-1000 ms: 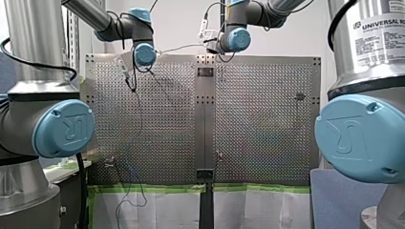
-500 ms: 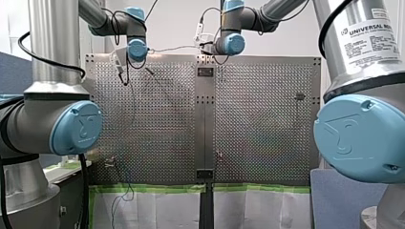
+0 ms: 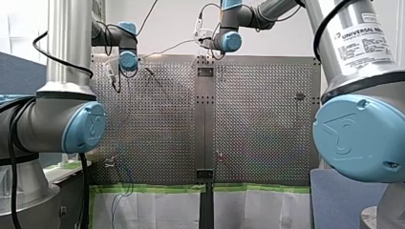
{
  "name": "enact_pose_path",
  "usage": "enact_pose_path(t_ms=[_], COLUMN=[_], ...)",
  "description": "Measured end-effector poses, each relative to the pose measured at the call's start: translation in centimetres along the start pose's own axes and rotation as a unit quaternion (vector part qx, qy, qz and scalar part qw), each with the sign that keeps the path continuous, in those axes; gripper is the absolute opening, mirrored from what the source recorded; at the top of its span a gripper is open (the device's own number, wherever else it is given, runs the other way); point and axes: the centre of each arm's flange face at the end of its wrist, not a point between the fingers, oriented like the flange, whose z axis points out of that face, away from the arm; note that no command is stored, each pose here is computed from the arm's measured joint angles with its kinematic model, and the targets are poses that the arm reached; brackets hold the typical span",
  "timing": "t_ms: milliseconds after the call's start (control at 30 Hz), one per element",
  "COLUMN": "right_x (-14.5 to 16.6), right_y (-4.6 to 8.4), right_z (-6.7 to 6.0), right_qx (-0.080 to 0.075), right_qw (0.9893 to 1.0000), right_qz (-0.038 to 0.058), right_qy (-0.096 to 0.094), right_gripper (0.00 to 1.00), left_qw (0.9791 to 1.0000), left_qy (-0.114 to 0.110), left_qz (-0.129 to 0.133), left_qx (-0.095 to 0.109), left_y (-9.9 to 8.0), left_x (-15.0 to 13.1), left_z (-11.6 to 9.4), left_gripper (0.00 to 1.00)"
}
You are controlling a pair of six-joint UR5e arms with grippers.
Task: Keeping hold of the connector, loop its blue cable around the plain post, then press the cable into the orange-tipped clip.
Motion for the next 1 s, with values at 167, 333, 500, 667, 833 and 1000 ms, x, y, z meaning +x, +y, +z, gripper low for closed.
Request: enact_pose_path(t_ms=[167, 333, 500, 667, 833, 1000], right_x=[-1.1, -2.2, -4.2, -5.6, -7.5, -9.9], right_y=[0.2, 0.4, 0.8, 0.8, 1.0, 1.6], right_z=[0.4, 0.5, 0.7, 0.8, 0.5, -0.2], right_qx=[0.0, -0.001, -0.001, 0.006, 0.004, -0.007], right_qw=[0.9999, 0.9998, 0.9993, 0.9988, 0.9974, 0.9948], right_qz=[-0.0076, -0.0098, -0.0173, -0.0197, -0.0247, -0.0346], right_qy=[-0.008, -0.015, -0.032, -0.044, -0.068, -0.096], right_gripper=[0.0, 0.0, 0.0, 0.0, 0.0, 0.0], left_qw=[1.0, 0.9999, 0.9997, 0.9993, 0.9983, 0.9972], left_qy=[-0.003, 0.009, 0.017, 0.02, 0.033, 0.057], left_qz=[-0.006, -0.011, -0.015, -0.021, -0.026, -0.027], left_qx=[0.001, -0.002, 0.006, 0.026, 0.04, 0.04], left_y=[1.8, 4.5, 6.1, 5.9, 5.5, 5.6], left_x=[0.4, 1.9, 3.0, 3.2, 4.3, 6.6], left_z=[1.5, 3.4, 4.6, 4.8, 4.9, 5.0], left_gripper=[0.0, 0.0, 0.0, 0.0, 0.0, 0.0])
